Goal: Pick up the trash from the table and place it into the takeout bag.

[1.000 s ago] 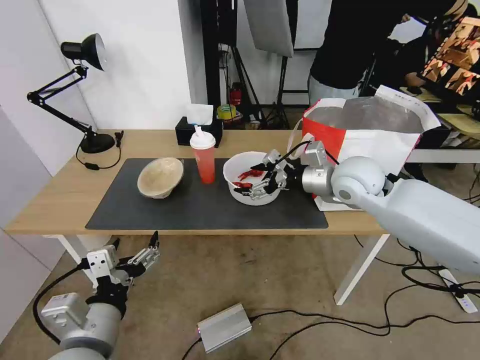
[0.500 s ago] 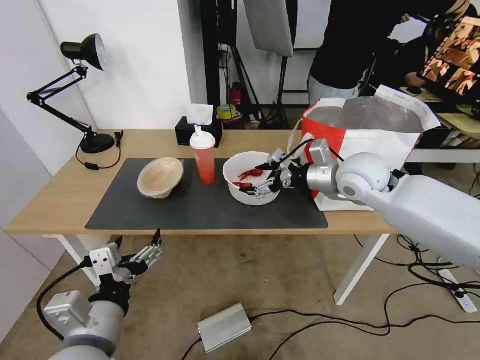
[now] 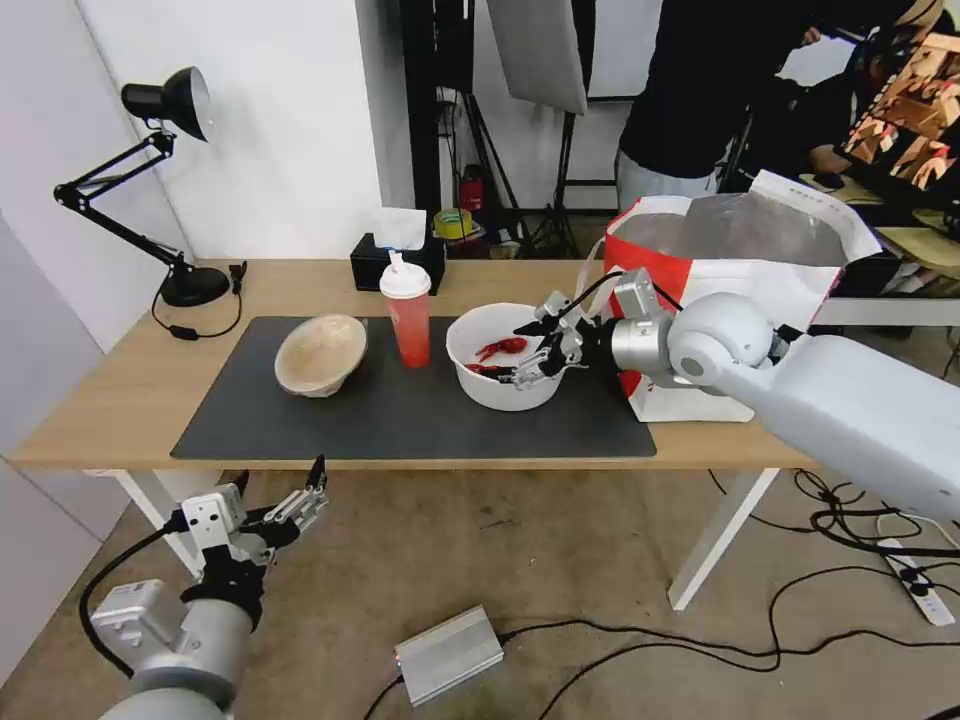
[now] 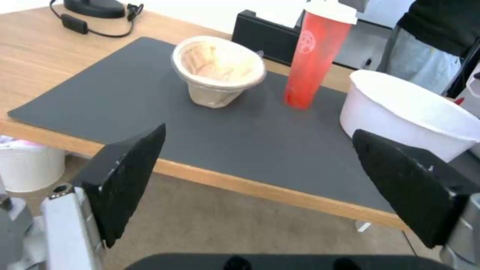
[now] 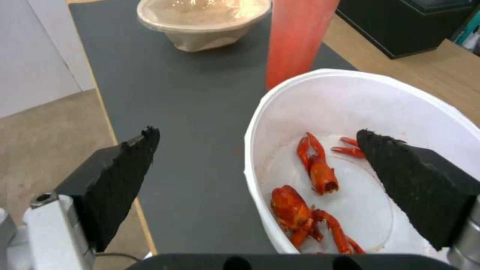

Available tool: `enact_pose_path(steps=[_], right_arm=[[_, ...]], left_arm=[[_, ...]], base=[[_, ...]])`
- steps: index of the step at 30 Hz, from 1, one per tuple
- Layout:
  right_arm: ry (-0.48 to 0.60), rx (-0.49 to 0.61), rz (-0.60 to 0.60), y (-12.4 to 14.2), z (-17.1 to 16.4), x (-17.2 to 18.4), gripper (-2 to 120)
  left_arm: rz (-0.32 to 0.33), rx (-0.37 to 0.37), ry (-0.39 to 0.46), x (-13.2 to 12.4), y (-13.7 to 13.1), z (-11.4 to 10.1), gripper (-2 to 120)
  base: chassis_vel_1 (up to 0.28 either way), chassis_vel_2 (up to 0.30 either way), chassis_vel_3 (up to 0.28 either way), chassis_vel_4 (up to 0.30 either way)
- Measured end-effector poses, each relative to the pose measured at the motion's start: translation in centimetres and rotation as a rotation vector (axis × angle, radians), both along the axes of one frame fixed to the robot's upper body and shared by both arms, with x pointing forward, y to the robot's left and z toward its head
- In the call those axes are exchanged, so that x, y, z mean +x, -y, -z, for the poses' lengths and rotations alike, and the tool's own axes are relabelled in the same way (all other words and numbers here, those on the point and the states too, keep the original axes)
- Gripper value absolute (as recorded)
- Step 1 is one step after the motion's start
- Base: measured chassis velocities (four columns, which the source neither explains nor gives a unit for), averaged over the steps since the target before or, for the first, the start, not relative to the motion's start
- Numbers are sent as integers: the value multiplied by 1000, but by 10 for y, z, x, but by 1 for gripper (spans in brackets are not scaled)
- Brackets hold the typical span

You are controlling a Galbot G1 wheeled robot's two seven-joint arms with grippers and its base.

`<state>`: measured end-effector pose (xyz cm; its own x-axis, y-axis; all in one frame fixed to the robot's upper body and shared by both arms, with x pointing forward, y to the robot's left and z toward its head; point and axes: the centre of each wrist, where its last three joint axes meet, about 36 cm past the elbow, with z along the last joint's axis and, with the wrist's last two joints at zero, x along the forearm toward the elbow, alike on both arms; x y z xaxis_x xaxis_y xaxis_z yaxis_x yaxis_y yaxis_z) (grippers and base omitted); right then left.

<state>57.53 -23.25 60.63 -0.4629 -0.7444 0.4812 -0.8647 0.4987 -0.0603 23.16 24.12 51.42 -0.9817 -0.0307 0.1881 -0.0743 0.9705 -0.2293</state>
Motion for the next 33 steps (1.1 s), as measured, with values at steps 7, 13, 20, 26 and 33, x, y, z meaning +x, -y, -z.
enact_pose_path(steps=[7,13,20,26,33], right_arm=[[-8,-5,5,0,2,3,100],[-15,-9,7,0,6,5,100],[-27,-14,14,-1,13,9,100],[-34,-20,21,1,17,11,100],[-38,-28,14,0,21,15,100]], left_arm=[[3,0,4,1,0,0,100],[2,-5,6,1,1,-1,100],[7,-9,6,1,3,0,100],[12,-13,8,2,4,0,100],[16,-15,7,3,5,1,100]], base=[[0,0,0,0],[0,0,0,0],[0,0,0,0],[0,0,0,0],[0,0,0,0]])
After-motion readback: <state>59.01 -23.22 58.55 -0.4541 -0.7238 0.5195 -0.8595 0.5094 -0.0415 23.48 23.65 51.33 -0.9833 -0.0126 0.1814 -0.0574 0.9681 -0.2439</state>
